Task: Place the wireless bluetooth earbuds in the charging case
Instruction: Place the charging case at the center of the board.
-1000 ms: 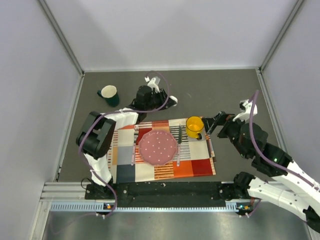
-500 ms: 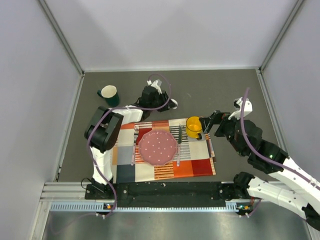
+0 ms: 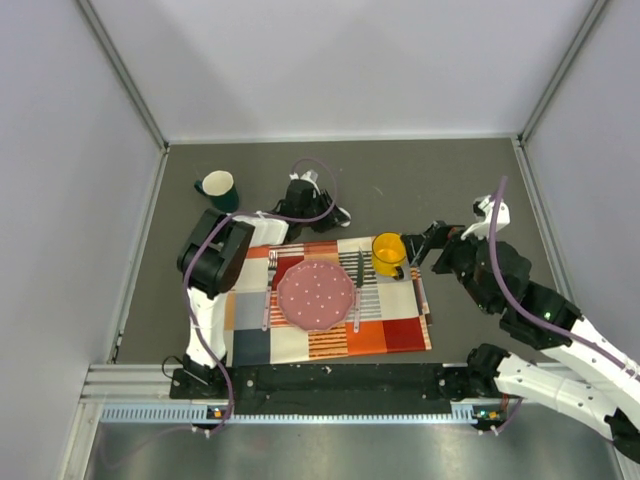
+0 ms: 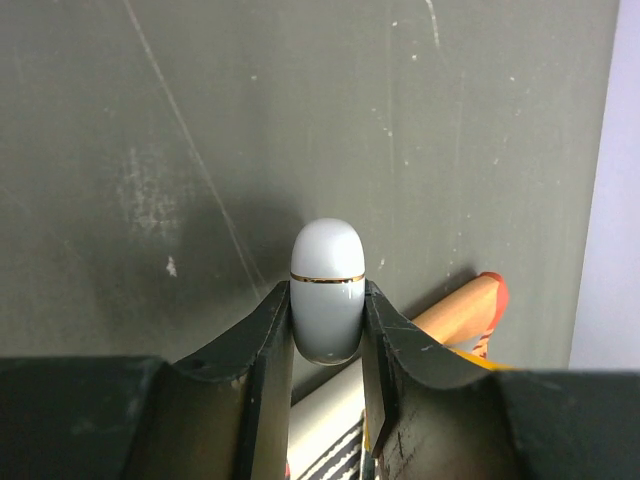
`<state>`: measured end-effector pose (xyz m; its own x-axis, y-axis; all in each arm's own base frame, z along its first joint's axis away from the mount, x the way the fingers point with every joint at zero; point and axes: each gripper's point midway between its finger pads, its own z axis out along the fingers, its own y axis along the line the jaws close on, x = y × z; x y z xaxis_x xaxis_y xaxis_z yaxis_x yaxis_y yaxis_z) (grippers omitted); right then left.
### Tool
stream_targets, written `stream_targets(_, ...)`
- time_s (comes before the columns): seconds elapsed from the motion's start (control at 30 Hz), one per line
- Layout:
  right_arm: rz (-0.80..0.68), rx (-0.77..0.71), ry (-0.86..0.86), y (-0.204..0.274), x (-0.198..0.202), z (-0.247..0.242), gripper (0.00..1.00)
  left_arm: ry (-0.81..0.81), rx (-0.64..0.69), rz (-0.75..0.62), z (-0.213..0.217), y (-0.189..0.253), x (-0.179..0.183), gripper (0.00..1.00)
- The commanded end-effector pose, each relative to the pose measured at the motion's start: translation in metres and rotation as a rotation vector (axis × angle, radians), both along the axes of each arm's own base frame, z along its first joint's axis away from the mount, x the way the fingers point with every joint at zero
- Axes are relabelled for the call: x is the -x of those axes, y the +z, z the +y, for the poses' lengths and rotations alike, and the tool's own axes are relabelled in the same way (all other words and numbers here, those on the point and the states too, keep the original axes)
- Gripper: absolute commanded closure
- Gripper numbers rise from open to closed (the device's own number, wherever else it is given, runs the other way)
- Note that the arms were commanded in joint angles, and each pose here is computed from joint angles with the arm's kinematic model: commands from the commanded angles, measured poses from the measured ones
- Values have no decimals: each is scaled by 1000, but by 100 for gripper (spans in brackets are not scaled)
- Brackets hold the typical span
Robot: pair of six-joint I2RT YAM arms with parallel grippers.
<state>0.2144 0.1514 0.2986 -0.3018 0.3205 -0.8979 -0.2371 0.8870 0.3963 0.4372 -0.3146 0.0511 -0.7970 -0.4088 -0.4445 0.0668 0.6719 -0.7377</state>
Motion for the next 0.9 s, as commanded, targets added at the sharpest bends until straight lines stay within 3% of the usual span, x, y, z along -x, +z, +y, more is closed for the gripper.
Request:
stream_targets(0.0,-57,-38,-31,24,0,-11,1,7,60,-46,-7,19,-16,96)
stream_targets(0.87,-49,0,1,21,-2,-3,1,27,-78,-22,10,3,-33,79)
